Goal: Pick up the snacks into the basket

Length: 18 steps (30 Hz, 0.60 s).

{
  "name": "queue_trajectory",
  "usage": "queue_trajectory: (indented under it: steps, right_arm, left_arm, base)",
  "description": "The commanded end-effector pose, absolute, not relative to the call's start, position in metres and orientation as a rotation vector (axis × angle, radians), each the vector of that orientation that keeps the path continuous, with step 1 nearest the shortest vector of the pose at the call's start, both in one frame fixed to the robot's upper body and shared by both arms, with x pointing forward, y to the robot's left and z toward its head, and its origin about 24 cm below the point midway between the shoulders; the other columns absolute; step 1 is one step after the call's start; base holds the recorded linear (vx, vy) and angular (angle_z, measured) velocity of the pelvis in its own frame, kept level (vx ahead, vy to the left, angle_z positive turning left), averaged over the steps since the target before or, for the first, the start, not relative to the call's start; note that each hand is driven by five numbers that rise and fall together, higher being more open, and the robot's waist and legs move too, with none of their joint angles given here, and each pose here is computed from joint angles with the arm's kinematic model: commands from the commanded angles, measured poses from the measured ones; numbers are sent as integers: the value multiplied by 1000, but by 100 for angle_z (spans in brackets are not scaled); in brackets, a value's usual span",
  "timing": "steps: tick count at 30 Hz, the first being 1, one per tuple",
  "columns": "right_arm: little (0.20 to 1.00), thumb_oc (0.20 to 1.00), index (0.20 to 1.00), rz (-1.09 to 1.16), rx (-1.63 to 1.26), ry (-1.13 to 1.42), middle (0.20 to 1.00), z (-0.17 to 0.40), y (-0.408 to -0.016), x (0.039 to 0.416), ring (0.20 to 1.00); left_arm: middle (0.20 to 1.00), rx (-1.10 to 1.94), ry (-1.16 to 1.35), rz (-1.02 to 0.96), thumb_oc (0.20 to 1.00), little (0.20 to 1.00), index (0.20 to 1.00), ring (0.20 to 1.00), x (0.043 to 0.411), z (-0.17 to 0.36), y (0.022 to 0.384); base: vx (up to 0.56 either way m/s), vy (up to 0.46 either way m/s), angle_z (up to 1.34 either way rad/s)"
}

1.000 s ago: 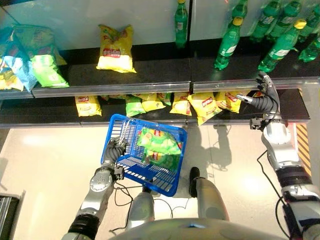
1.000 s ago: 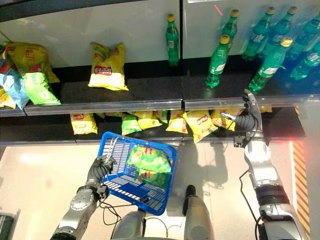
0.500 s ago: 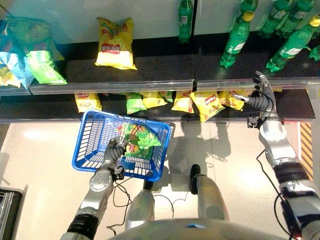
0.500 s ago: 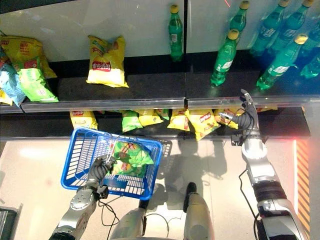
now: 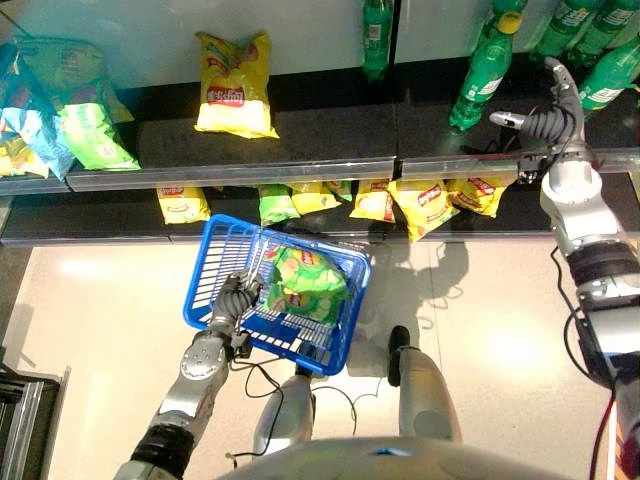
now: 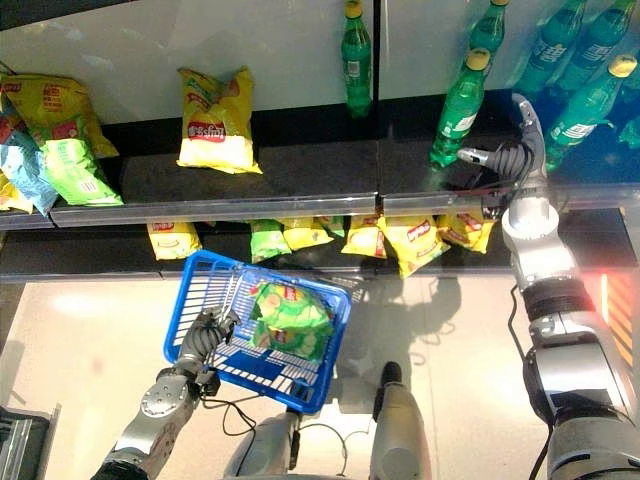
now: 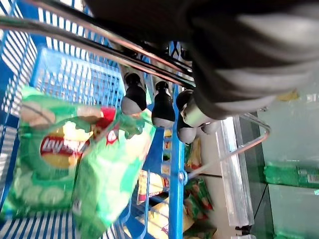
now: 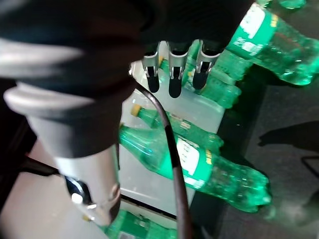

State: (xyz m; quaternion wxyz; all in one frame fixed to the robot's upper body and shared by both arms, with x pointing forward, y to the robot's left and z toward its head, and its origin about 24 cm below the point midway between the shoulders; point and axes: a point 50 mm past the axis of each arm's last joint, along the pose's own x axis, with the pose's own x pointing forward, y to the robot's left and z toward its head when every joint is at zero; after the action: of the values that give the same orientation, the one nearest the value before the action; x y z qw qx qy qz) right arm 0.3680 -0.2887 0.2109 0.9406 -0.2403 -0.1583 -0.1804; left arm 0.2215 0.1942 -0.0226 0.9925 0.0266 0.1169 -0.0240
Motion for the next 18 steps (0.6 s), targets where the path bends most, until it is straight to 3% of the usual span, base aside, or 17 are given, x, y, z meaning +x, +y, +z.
queue_trajectory:
  steps: [1, 18]
  right_arm:
    - [1000, 1000, 1000, -383, -524, -427, 1000, 245, -289, 368, 1000]
    - [1000, 1000, 1000, -429, -550, -422, 1000, 256, -301, 367, 1000]
  left_arm:
    - [200, 27, -79, -90, 200, 200, 200, 200, 240, 38, 194]
    - [200, 22, -97, -124, 200, 200, 200, 200, 240, 43, 188]
  base:
    - [22, -32, 4]
    - [9, -41, 11]
